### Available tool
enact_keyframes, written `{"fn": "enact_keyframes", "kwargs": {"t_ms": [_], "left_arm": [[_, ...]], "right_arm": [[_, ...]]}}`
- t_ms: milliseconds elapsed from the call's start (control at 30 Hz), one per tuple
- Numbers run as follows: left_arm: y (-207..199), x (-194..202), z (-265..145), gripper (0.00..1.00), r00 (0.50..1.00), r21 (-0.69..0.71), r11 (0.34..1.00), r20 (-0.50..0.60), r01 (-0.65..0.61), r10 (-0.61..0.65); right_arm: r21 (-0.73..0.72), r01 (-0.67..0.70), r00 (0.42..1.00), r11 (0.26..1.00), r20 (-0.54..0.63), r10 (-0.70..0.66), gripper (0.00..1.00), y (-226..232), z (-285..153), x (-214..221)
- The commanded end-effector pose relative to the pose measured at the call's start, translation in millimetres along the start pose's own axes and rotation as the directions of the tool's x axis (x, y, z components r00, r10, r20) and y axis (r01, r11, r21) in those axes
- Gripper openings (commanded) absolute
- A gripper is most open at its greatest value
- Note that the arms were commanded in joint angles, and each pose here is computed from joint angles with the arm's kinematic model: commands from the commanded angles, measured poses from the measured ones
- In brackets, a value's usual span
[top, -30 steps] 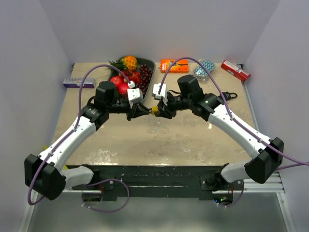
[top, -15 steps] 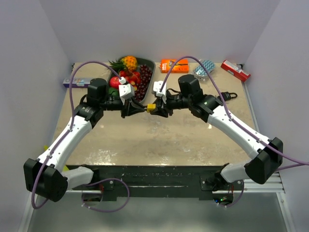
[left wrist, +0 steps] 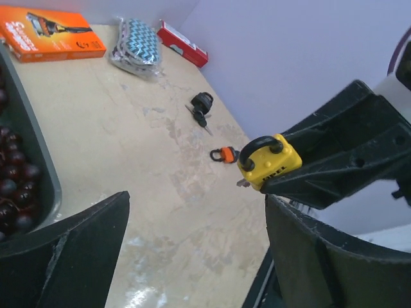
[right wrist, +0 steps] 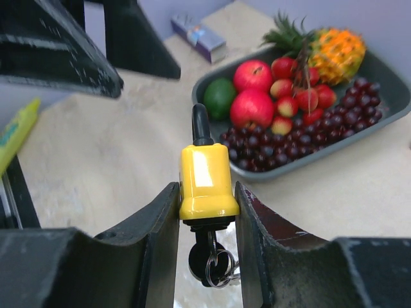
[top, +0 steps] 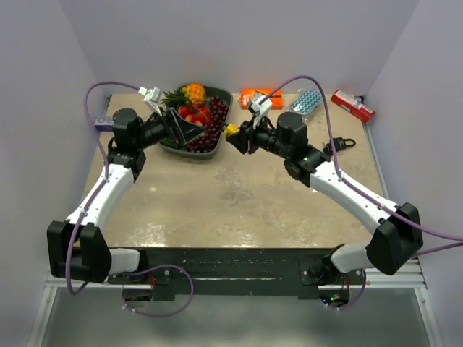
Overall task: Lock with the key
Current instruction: Lock the lock.
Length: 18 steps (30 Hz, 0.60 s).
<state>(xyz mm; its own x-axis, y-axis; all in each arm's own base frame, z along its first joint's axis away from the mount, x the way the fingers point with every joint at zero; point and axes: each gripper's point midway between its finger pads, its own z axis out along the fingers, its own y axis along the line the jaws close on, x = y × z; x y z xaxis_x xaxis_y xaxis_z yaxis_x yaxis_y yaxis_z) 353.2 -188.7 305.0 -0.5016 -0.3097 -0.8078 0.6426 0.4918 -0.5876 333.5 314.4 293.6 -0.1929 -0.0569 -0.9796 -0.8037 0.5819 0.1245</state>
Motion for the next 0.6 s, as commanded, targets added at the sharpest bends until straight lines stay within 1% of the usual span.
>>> {"fn": "enact_keyframes", "kwargs": {"t_ms": [0,167,267,433,567], "left_arm": [[-7,-24,7,0.91,0.966,-0.031,0.972,0.126,0.233,-0.228],[-18,-28,11,0.92,0.935,-0.029,0.945,0.154,0.327,-0.319],[-21,-17,12,0.92,0.929,-0.024,0.935,0.130,0.354,-0.348],[-22,-9,14,0.92,0.925,-0.021,0.930,0.117,0.366,-0.362],[-21,-7,20,0.89,0.924,-0.030,0.927,0.105,0.373,-0.368]], "right_arm": [[0.056,-0.100,0.955,0.993,0.287,0.080,0.00,8,7,-75],[0.097,-0.125,0.945,0.987,0.315,0.088,0.00,15,19,-79],[0.115,-0.138,0.941,0.984,0.326,0.094,0.00,17,25,-81],[0.108,-0.146,0.938,0.983,0.332,0.103,0.00,28,35,-82],[0.122,-0.147,0.936,0.982,0.339,0.098,0.00,29,40,-83]]}}
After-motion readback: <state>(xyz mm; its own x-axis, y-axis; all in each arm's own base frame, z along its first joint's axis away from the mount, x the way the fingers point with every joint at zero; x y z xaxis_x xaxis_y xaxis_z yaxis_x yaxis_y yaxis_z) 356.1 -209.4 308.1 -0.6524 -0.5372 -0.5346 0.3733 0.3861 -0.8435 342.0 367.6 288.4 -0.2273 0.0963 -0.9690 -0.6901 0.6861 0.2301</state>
